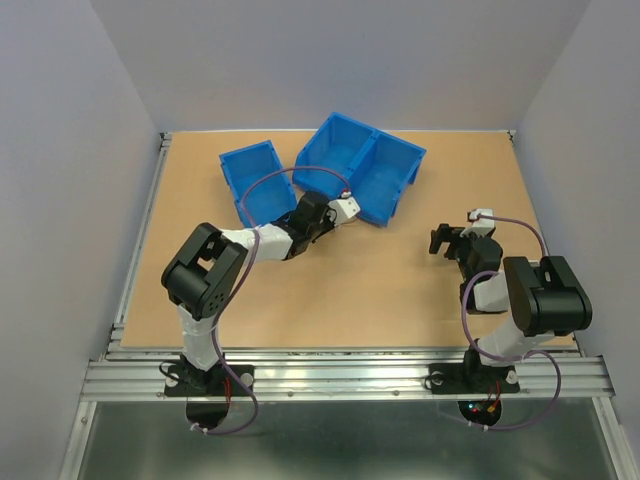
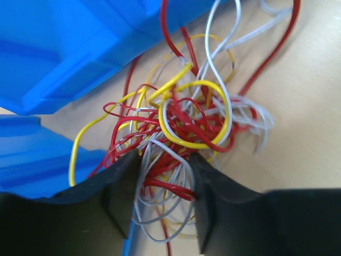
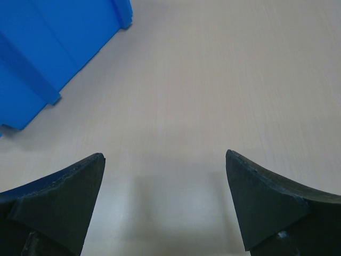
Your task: Untangle the cables
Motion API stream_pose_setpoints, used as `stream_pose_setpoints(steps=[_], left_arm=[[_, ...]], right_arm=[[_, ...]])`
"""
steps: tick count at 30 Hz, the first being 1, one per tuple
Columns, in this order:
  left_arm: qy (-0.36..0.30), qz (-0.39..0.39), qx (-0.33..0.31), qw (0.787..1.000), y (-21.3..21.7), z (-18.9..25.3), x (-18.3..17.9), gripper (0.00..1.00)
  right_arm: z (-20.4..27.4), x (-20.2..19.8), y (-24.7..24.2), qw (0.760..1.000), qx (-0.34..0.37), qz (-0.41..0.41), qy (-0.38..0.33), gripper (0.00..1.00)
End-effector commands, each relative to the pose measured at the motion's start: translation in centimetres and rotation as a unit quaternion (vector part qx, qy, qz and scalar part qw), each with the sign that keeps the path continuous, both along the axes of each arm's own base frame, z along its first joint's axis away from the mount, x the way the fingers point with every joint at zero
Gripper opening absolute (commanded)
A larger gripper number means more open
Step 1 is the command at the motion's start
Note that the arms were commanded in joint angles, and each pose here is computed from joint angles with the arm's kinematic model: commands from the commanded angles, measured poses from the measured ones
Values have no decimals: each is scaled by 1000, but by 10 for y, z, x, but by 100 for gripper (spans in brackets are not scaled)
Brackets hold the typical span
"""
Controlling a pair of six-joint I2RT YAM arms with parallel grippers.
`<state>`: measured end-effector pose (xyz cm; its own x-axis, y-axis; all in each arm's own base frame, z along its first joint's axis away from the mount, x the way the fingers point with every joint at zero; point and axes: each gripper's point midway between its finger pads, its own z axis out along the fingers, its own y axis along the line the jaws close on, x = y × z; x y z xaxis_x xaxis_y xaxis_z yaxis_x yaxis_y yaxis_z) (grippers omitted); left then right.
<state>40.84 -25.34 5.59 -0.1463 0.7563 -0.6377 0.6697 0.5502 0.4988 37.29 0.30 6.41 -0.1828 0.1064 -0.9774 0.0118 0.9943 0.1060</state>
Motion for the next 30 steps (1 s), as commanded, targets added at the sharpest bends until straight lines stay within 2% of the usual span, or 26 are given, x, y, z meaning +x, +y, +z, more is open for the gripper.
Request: stream_pose_setpoints(steps=[1, 2, 3, 4, 5, 7, 8, 10, 13, 15, 17, 22, 26, 30], left_arm=[[-19, 21, -20, 999, 3, 22, 13, 25], [-25, 22, -28, 999, 4, 29, 11, 18], [-26, 20, -30, 999, 3, 30, 12, 18], [-29, 16, -36, 999, 4, 35, 8, 1], [-30, 11, -41, 999, 3, 37, 6, 0], [-32, -8, -54, 998, 0, 45, -3, 0], [-32, -15, -58, 998, 0, 48, -6, 0], [-26, -47, -74, 996, -5, 53, -20, 0], [-6, -108, -94, 990, -14, 54, -46, 0], [-6, -153, -114, 982, -22, 69, -63, 0], [-8, -175, -126, 976, -23, 79, -77, 0], [-2, -245, -144, 959, -30, 89, -112, 0], [-2, -279, -145, 949, -36, 94, -131, 0], [1, -294, -140, 945, -40, 92, -140, 0]], right_arm=[[35, 10, 20, 996, -21, 67, -52, 100], [45, 11, 26, 995, -23, 83, -54, 100], [52, 15, 26, 995, -23, 84, -50, 100], [56, 18, 29, 994, -36, 93, -42, 100], [44, 14, 27, 996, -30, 89, 2, 100], [90, 26, 31, 996, 51, 64, -27, 100], [93, 24, 36, 995, 78, 68, -13, 100], [128, 19, 57, 985, 127, 115, -36, 100], [148, -3, 85, 968, 145, 200, -45, 100], [149, -20, 89, 959, 210, 188, -34, 100], [146, -39, 94, 954, 212, 206, -49, 100], [132, -75, 98, 938, 272, 205, -67, 100], [142, -110, 122, 905, 295, 294, -91, 100], [144, -135, 150, 875, 303, 371, -74, 100]])
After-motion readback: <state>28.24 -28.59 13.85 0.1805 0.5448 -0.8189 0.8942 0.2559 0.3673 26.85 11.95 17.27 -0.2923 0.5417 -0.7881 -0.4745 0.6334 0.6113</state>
